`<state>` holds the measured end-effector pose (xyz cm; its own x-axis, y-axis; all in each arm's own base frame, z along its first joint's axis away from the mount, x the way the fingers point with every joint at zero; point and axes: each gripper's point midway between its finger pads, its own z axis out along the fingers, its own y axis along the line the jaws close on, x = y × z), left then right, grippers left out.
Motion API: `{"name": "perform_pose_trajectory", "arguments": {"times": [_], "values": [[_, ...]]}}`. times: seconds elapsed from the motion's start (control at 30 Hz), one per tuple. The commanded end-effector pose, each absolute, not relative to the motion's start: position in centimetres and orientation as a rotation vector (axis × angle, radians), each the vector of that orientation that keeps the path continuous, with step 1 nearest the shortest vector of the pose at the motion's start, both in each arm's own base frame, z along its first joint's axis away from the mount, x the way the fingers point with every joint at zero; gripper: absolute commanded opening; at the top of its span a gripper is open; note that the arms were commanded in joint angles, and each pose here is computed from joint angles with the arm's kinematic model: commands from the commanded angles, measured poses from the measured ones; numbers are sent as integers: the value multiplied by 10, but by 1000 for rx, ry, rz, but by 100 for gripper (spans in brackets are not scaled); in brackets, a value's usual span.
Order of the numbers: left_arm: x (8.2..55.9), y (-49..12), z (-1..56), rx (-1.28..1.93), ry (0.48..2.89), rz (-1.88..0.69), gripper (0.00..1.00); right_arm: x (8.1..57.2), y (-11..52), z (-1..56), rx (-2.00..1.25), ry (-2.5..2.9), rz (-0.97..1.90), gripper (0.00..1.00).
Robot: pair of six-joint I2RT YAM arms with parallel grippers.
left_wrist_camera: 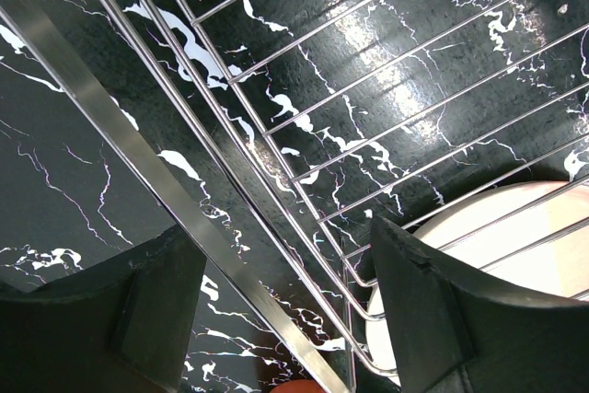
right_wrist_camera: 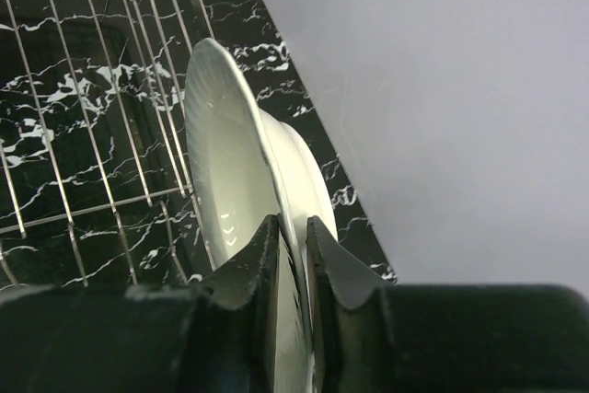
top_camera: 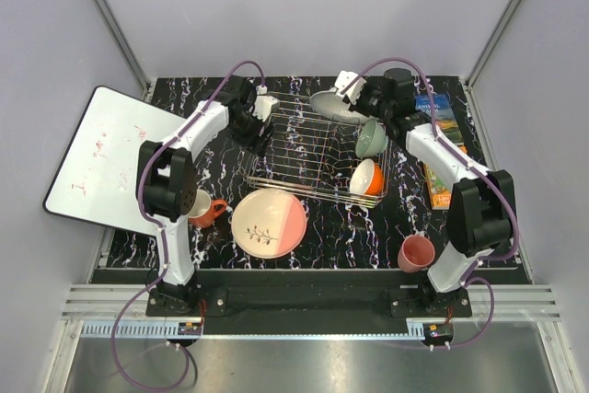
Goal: Load the mixed dishes into the dish rack
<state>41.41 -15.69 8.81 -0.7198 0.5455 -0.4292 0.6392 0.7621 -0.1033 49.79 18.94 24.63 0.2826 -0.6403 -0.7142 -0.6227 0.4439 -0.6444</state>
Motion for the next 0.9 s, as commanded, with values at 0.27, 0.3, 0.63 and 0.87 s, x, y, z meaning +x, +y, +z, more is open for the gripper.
{"name": "perform_pose_trajectory", "arguments": {"times": [0.27, 0.3, 0.63, 0.87], "values": [[419, -162, 102, 934, 2524, -330, 75, 512, 182, 290, -1076, 1324, -84, 49], [418, -162, 102, 931, 2528, -332, 75, 513, 181, 295, -1069, 1315, -92, 50], [417, -160, 104, 941, 2516, -309, 77, 526, 184, 311, -999, 1319, -72, 95], [418, -156, 129, 929, 2468, -270, 81, 510, 180, 328, -979, 1301, -67, 100]]}}
